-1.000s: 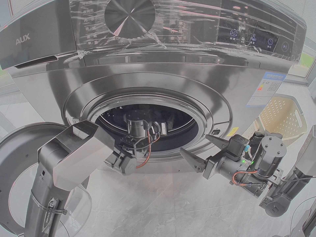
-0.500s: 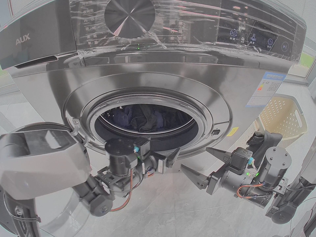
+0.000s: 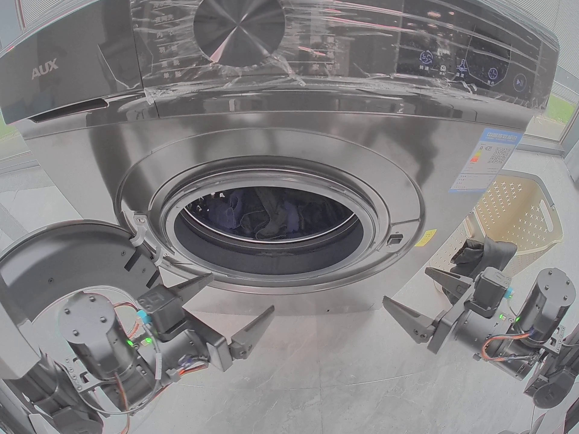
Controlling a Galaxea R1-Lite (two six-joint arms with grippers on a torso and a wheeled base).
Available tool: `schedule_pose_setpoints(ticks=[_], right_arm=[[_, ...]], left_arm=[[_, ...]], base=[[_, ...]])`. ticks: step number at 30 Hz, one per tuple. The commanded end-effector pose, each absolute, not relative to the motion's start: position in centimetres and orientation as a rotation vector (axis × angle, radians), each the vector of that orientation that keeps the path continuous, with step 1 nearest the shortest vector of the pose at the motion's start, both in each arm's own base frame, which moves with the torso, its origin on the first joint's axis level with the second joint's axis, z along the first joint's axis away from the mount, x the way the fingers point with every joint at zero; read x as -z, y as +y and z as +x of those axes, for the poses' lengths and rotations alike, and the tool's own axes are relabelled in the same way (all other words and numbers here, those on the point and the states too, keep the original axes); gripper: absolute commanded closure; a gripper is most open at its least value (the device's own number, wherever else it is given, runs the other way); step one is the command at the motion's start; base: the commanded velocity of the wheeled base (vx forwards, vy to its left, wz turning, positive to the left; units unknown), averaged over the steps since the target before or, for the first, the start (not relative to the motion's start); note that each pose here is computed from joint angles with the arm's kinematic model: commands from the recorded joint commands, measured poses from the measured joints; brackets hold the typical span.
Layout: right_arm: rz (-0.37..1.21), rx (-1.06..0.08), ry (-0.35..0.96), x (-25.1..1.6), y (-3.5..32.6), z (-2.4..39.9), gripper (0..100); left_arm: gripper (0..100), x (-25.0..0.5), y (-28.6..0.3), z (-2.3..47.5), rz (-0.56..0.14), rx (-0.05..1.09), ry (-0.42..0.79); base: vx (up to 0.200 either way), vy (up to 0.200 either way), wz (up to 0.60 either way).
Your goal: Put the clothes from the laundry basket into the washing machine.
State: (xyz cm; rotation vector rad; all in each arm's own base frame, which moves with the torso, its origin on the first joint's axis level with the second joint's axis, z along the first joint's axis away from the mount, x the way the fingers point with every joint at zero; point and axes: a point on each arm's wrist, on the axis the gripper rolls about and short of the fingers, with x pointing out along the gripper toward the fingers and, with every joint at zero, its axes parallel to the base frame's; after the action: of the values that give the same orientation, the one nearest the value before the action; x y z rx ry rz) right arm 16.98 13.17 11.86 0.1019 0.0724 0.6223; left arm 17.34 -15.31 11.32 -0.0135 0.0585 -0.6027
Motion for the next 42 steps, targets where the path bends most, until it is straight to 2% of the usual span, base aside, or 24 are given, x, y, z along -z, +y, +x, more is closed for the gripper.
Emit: schedule_pose_setpoints(ticks=[1, 6, 14, 19, 24, 29, 32, 38, 42], right_arm=[[0.112, -0.563, 0.028, -12.9, 10.7, 15.7, 0], [0.104, -0.521, 0.021, -13.0, 9.0, 14.6, 0], [0.076, -0.418, 0.021, -13.8, 6.5, 13.5, 0], [0.065, -0.413, 0.069, -13.8, 5.6, 11.6, 0], [0.053, -0.329, 0.098, -13.7, 3.4, 8.1, 0], [0.054, -0.273, 0.080, -13.2, 2.0, 5.4, 0], [0.055, -0.181, 0.037, -12.5, 0.7, 3.1, 0], [0.048, -0.051, -0.034, -10.7, -0.2, -0.1, 0], [0.043, -0.028, -0.036, -8.9, -0.2, -1.6, 0]], left_arm=[[0, -13.3, -12.9, 14.7, -0.049, 0.597, -0.017], [0, -14.5, -10.9, 13.3, -0.075, 0.572, -0.081], [0, -15.2, -8.8, 11.8, -0.082, 0.527, -0.107], [0, -15.6, -6.9, 10.1, -0.078, 0.495, -0.096], [0, -15.6, -4.5, 7.1, -0.071, 0.474, -0.089], [0, -14.6, -2.7, 4.7, -0.064, 0.451, -0.063], [0, -13.4, -1.1, 2.7, -0.059, 0.372, -0.067], [0, -11.4, 0.1, 0.1, -0.051, 0.306, -0.075], [0, -9.7, 0.3, -1.2, -0.043, 0.266, -0.058]], base=[[-0.200, 0.000, 0.00], [-0.200, 0.000, 0.00], [-0.200, 0.000, 0.00], [-0.200, 0.000, 0.00], [-0.160, 0.000, 0.00], [0.000, 0.000, 0.00], [0.000, 0.000, 0.00], [0.000, -0.200, 0.00], [0.000, -0.200, 0.00]])
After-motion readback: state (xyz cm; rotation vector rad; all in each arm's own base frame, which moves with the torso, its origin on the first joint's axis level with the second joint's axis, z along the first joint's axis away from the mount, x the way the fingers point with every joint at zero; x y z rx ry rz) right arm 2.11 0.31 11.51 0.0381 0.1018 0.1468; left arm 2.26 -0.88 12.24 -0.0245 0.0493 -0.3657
